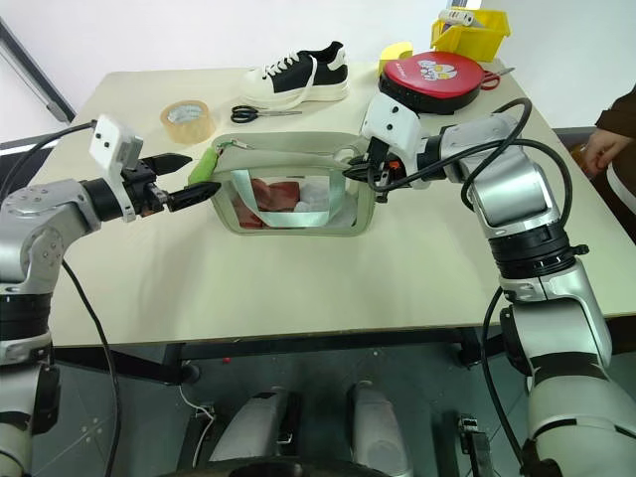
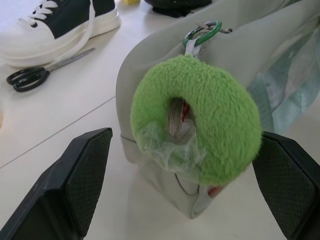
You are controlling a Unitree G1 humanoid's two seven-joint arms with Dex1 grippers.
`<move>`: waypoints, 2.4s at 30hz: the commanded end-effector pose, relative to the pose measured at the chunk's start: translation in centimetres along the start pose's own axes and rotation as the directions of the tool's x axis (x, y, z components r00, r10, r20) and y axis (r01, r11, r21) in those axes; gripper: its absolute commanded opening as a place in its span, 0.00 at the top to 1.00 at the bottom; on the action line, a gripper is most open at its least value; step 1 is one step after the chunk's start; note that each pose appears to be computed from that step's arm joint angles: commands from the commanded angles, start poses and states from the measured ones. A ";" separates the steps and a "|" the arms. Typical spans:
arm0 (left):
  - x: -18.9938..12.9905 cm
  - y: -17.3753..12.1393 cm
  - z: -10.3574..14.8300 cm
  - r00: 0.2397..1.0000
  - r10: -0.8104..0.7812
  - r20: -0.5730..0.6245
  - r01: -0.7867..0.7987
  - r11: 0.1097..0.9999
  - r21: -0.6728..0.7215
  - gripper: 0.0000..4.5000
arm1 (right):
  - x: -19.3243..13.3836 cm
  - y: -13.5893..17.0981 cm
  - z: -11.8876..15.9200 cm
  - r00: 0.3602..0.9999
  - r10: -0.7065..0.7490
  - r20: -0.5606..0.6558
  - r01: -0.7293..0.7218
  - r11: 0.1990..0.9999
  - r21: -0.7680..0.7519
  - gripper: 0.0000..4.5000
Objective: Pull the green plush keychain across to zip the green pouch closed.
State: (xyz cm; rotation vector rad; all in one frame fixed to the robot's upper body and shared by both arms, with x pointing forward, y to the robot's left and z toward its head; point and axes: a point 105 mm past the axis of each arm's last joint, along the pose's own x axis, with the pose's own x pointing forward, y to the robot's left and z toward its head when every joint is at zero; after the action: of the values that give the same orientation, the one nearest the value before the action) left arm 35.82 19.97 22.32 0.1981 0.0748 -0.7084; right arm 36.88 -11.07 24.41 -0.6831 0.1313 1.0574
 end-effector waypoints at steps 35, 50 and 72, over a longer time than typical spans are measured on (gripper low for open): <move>3.9 -4.1 6.6 0.968 -0.205 0.142 0.192 0.976 0.098 0.23 | 0.3 -0.3 1.2 0.998 -0.032 0.049 0.034 0.999 -0.034 1.00; -0.2 -1.0 2.4 0.993 -0.120 -0.014 0.121 0.990 0.076 0.23 | 0.4 -0.2 1.1 0.998 -0.028 0.051 0.029 0.999 -0.024 1.00; 2.1 -0.9 0.3 0.995 -0.099 0.006 0.099 0.993 0.058 0.99 | 0.2 -0.1 1.1 0.999 -0.021 0.039 0.022 0.999 -0.028 1.00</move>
State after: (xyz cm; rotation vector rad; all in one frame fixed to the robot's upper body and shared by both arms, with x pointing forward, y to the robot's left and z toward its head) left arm 37.16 17.91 20.63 0.2345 0.1130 -0.8081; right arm 37.35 -10.61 24.11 -0.6648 0.1227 1.0450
